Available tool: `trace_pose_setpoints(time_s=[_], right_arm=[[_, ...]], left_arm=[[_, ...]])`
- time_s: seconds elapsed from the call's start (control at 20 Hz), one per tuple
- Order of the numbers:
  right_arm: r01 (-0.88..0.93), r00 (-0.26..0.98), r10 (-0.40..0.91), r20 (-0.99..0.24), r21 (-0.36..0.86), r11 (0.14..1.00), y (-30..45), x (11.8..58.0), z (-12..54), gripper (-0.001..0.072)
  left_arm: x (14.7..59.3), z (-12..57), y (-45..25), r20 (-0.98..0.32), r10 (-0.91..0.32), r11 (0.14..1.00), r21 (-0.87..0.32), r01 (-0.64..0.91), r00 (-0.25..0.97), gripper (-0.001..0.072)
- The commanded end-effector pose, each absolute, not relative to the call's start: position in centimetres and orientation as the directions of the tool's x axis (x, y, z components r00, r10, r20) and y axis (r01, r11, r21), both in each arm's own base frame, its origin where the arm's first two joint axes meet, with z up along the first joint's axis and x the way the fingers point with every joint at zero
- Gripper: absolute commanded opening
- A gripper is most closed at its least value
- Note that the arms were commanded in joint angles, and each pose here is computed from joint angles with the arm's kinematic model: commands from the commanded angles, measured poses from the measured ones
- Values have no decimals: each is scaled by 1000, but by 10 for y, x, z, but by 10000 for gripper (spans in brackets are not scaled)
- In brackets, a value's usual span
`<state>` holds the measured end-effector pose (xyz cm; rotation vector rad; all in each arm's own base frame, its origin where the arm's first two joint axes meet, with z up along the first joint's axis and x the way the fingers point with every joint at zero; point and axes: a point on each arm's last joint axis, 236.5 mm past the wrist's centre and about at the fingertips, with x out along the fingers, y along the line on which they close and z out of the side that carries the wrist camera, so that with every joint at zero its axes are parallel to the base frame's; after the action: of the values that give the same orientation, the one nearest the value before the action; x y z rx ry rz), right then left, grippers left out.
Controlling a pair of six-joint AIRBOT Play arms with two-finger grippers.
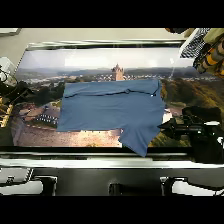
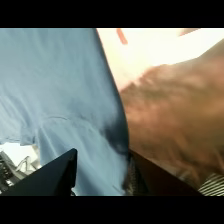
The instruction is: Fold the clothes and pants, and hang the long-sleeved shirts on hangers.
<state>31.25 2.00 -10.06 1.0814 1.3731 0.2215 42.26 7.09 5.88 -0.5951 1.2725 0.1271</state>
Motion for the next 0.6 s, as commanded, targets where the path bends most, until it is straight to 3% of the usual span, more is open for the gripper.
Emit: trace_pose_setpoints(time_s=[0.0, 0.05, 0.15, 0.2, 0.4, 0.55], right_arm=[[438, 247, 684, -687, 708, 553, 29, 317, -114, 375], [420, 214, 687, -694, 700, 577, 40, 315, -117, 348], [395, 186, 668, -720, 677, 620, 49, 314, -123, 79], [395, 199, 664, -721, 679, 618, 48, 317, -122, 26], [370, 230, 645, -729, 679, 635, 43, 322, -110, 25], [367, 247, 645, -724, 685, 629, 44, 324, -97, 25]], left_arm=[[406, 44, 78, -935, -246, 822, -342, -455, 257, 483], [394, 32, 81, -940, -256, 809, -336, -482, 226, 483], [373, 12, 81, -943, -283, 799, -333, -500, 176, 481], [365, 3, 78, -937, -304, 805, -349, -480, 171, 475], [368, -23, 52, -848, -442, 727, -529, -437, 292, 474], [365, -53, 44, -822, -464, 681, -569, -461, 330, 474]])
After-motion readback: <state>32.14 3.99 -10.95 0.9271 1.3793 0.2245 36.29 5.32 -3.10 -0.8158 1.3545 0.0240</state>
